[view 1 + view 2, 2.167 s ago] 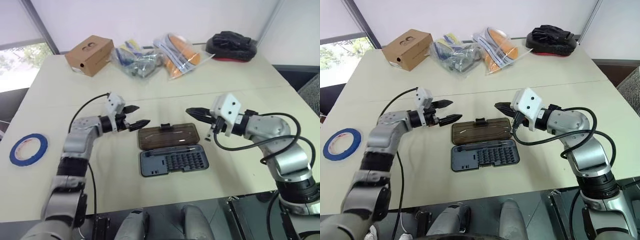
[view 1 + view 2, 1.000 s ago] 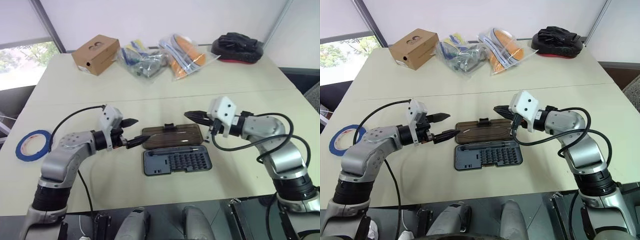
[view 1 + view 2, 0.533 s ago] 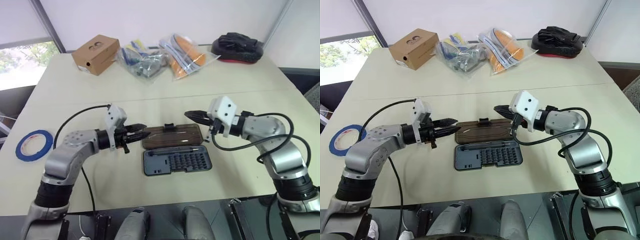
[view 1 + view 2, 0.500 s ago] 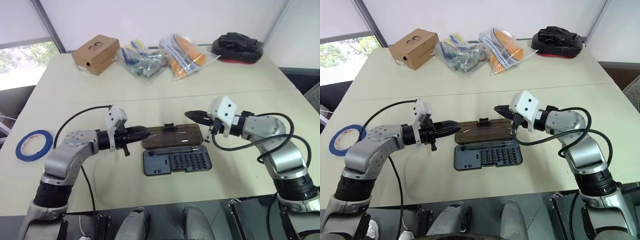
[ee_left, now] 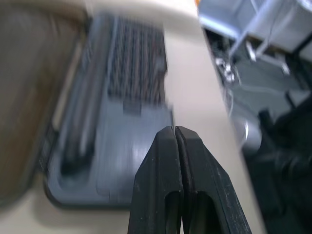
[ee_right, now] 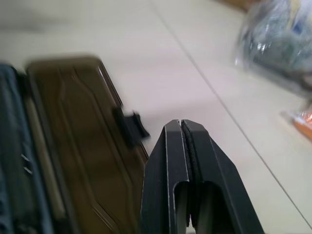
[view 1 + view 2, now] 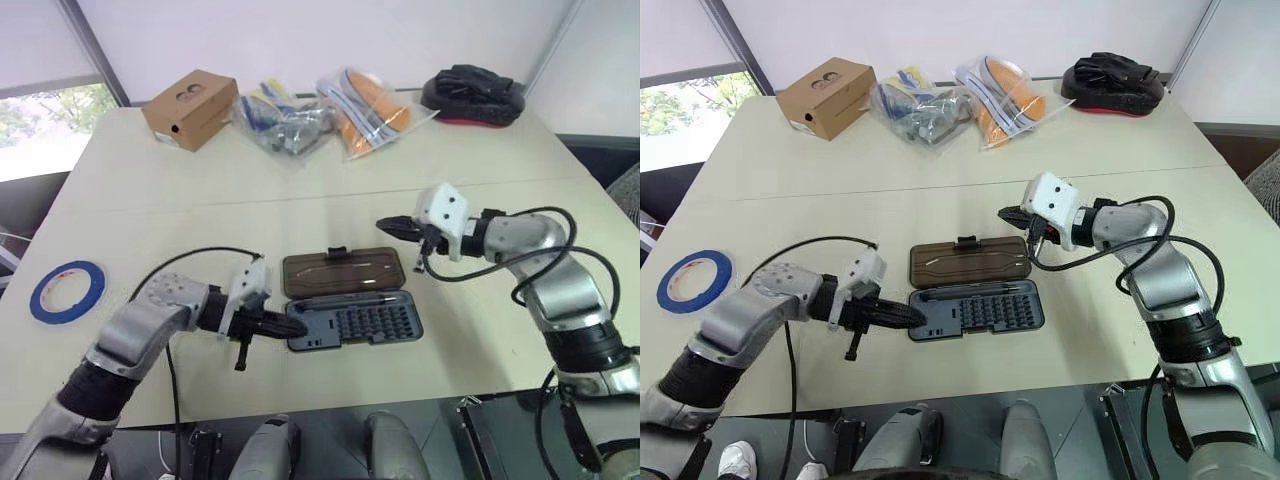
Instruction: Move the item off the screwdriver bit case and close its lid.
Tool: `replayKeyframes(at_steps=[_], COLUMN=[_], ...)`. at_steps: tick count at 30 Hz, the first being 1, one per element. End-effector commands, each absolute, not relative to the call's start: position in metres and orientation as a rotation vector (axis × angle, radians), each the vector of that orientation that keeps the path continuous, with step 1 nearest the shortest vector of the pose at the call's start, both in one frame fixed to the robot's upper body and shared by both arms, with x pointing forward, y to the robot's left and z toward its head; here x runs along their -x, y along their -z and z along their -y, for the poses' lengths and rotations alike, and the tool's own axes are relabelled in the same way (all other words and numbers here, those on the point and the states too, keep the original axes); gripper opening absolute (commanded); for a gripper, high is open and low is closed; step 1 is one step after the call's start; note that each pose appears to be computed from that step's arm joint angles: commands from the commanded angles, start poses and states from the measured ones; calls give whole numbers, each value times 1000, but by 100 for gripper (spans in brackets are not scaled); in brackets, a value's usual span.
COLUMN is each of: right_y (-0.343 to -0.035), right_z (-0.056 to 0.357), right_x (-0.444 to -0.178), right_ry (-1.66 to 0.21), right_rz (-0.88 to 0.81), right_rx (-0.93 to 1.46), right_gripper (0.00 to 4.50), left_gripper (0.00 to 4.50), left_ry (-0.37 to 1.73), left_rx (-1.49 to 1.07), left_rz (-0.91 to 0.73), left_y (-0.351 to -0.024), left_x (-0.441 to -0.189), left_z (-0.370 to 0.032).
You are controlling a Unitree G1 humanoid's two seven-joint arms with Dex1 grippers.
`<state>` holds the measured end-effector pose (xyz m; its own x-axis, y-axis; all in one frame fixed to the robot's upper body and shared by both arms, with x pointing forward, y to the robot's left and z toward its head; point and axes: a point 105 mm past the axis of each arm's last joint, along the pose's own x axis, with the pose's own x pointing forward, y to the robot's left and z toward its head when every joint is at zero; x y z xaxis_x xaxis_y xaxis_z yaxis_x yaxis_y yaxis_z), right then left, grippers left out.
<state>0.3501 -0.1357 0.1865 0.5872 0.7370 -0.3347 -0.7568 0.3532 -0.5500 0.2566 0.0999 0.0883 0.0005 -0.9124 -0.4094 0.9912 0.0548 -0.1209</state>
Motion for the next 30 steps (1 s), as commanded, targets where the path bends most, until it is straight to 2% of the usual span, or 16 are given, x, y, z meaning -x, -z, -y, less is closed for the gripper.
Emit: replayKeyframes(at_steps=[1,5,10,16,25,28,30], right_y=[-191,-182,-170,-169,-180,-181,-179], right_z=[137,142,146,134,126,127,126], right_x=[-361,-371,-373,-375,-381,-380,-381], right_ry=[-960,-987,-1031,-1082,-1046,-1048,-1045], right_rz=[-39,-122,-197,-175,-108,-110,-117], right_rx=[810,834,840,819,798,798,806], right_gripper=[0,0,0,0,0,95,199], left_gripper=[4,4,4,4,4,0,0], left_ry=[1510,1482,1487,1481,1468,1465,1467], left_rx=[-294,-288,-283,-281,-286,-286,-283], left_rz=[-407,-377,-368,-378,-373,-369,-369], left_y=[-76,-70,-69,-65,-66,-67,-67], left_x=[-263,-269,-266,-262,-263,-265,-265], left_z=[-96,-89,-85,-87,-86,-86,-85])
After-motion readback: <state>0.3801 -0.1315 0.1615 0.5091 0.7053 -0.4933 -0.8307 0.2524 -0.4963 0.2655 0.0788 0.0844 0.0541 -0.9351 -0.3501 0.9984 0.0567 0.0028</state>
